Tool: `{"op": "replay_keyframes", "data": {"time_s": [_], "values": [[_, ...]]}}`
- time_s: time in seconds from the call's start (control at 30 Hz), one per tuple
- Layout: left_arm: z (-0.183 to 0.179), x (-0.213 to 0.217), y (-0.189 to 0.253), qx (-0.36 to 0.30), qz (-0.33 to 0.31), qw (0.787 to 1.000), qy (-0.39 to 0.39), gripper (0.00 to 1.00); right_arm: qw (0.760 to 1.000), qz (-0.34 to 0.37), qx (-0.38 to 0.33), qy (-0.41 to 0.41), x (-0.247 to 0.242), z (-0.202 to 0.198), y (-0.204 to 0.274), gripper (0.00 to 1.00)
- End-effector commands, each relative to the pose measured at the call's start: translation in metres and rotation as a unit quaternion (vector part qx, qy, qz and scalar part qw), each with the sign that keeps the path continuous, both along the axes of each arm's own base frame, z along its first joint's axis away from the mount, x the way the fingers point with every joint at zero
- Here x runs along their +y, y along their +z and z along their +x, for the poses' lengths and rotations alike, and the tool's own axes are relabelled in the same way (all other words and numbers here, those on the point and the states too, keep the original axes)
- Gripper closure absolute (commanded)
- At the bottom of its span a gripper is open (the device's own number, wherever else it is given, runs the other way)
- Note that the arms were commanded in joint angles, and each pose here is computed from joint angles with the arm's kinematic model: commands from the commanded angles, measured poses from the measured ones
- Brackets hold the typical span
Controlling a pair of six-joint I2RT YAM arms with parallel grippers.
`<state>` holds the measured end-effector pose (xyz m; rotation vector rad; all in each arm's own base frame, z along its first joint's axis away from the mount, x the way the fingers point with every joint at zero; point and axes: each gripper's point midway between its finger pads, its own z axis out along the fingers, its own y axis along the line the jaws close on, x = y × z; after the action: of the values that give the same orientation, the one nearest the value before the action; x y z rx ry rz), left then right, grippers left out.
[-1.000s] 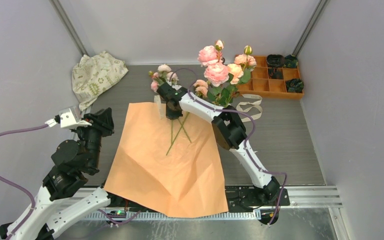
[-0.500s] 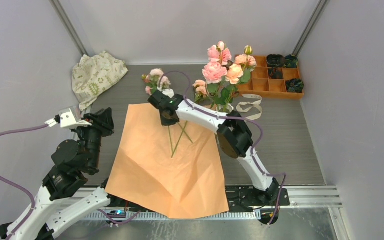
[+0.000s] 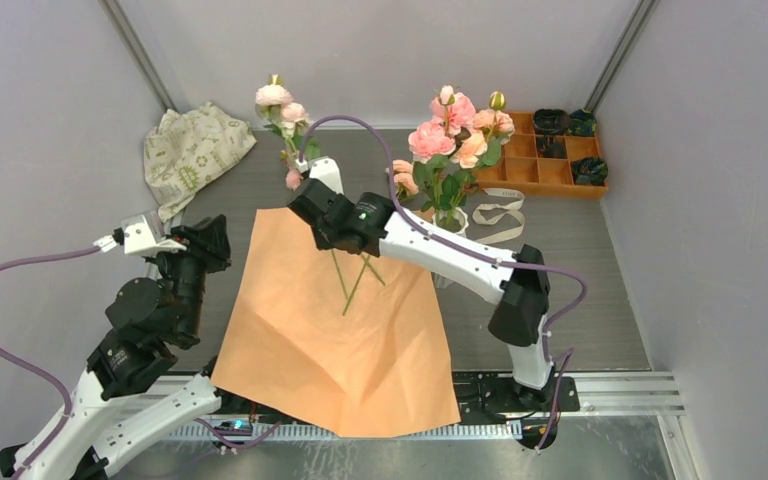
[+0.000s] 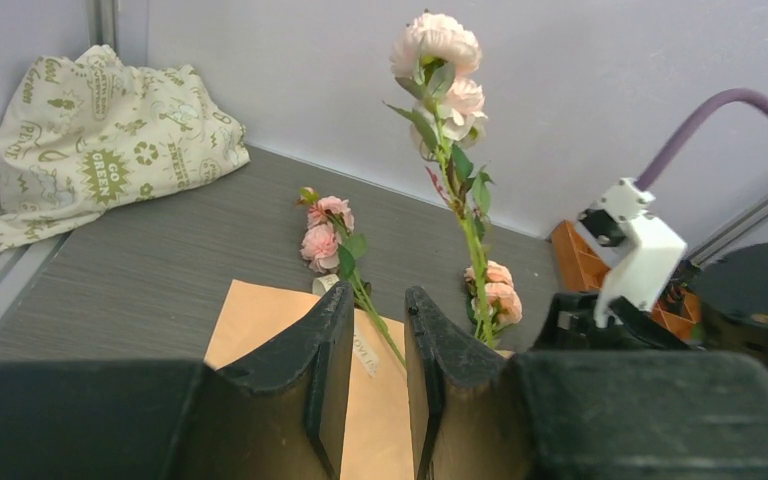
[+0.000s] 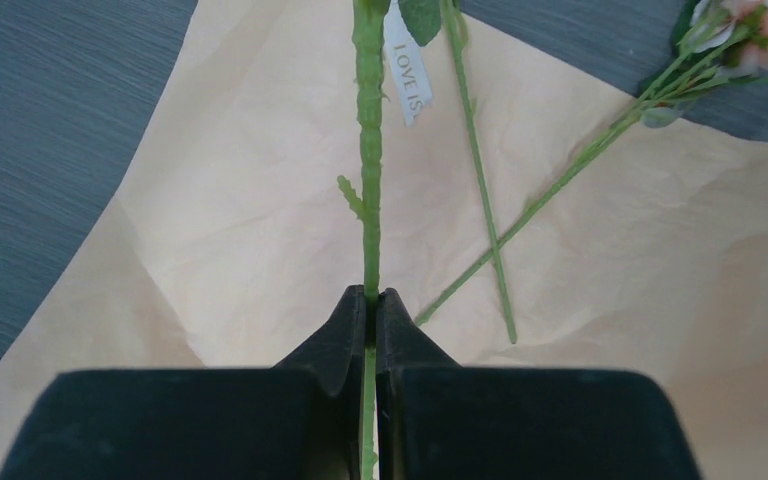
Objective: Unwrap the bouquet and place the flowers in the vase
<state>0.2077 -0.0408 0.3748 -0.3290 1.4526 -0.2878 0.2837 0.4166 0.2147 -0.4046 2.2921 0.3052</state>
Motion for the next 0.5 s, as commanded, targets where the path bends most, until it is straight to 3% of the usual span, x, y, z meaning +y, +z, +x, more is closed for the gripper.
{"op": "replay_keyframes", "data": {"time_s": [0.0, 0.27, 0.47], "values": [[0.003, -0.007, 0.007, -0.009, -0.015, 1.0, -0.008, 0.73, 0.994, 0.04, -0.1, -0.018, -0.029, -0.001, 0.086, 0.99], [0.011, -0.024, 0.003, 0.001, -0.012, 1.0, -0.027, 0.73, 0.965, 0.093, -0.241, -0.042, -0.093, -0.028, 0.199, 0.99], [0.018, -0.04, -0.003, 0.013, -0.011, 0.999, -0.045, 0.74, 0.931, 0.106, -0.331, -0.115, -0.163, -0.033, 0.234, 0.99]]}}
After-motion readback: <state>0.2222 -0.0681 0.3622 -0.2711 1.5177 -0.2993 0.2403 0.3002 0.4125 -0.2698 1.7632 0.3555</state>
